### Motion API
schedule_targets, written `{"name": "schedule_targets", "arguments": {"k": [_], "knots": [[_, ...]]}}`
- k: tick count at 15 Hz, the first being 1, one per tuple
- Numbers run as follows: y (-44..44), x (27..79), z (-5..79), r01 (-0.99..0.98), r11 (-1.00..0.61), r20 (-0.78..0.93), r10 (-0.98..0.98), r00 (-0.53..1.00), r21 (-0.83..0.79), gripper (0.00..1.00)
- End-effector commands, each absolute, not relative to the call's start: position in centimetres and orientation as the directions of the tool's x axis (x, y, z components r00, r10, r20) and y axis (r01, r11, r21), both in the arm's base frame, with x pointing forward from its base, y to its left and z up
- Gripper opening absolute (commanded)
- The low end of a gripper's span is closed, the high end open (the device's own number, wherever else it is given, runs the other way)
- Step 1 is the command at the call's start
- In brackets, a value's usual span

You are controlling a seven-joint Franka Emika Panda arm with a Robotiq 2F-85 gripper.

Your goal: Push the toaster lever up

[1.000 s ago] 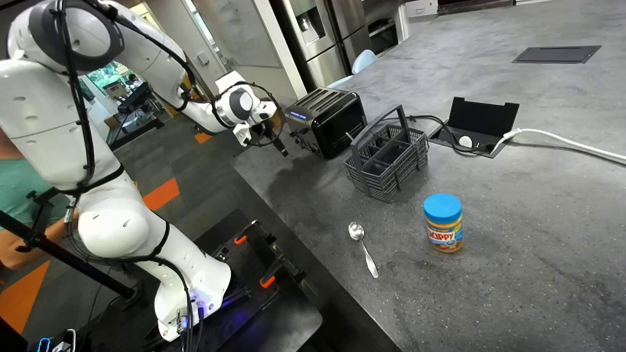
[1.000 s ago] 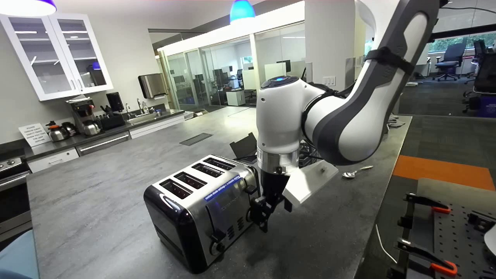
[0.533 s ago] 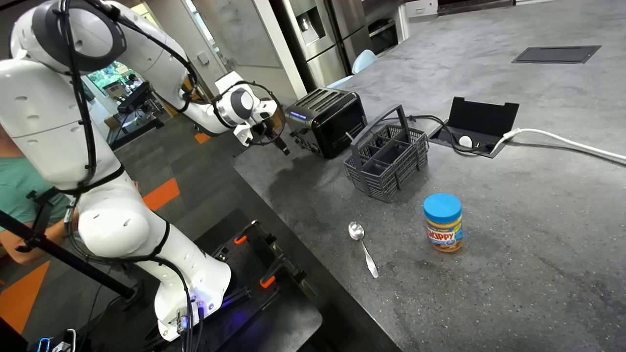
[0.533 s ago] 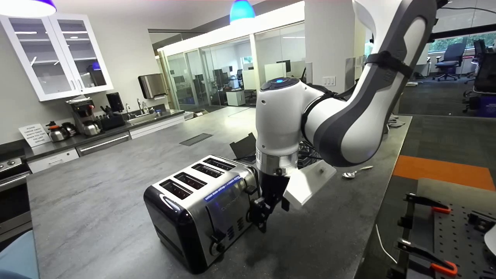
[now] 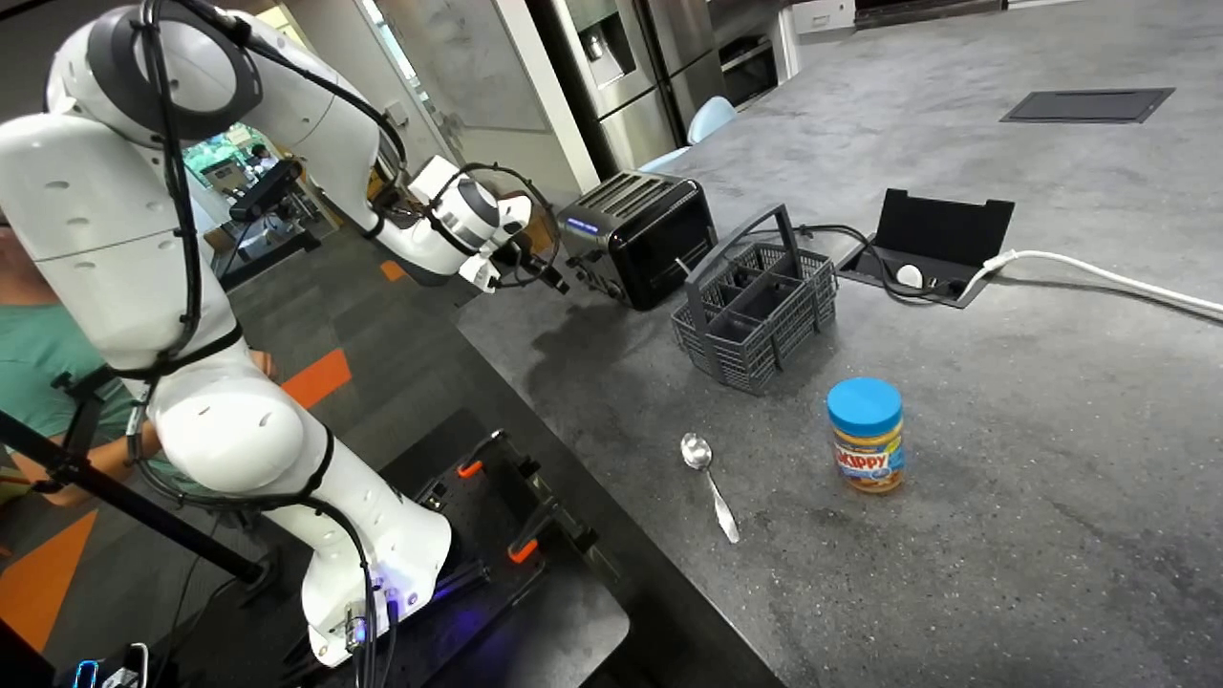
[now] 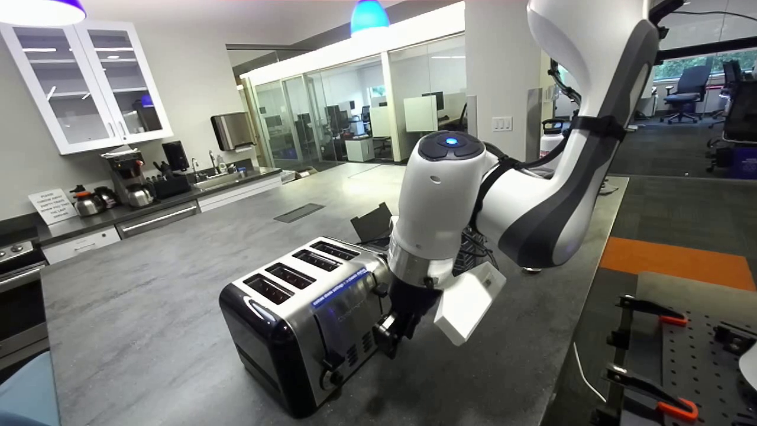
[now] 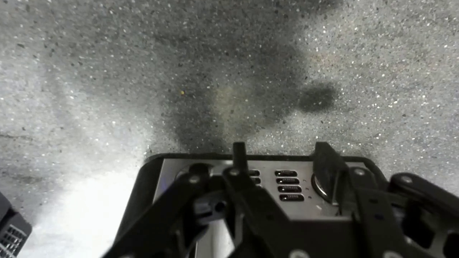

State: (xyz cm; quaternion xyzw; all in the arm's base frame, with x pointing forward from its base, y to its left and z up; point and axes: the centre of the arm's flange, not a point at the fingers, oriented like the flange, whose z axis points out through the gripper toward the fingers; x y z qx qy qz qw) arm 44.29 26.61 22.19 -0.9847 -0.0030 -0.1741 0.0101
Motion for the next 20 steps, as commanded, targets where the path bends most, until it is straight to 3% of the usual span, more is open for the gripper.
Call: {"name": "schedule_targets", "arguments": {"k": [1,3,5,20], "knots": [[28.0,45.0,20.1,-0.002,-1.000,0.415,-0.003,0.910,-0.004,0.21],[28.5,45.2,19.5,-0.005,-1.000,0.441,0.002,0.898,0.016,0.06],[28.9,45.5,18.7,-0.010,-0.999,0.461,0.009,0.887,0.039,0.00],[30.3,45.8,16.2,0.001,-0.998,0.512,0.032,0.858,0.062,0.00]]}}
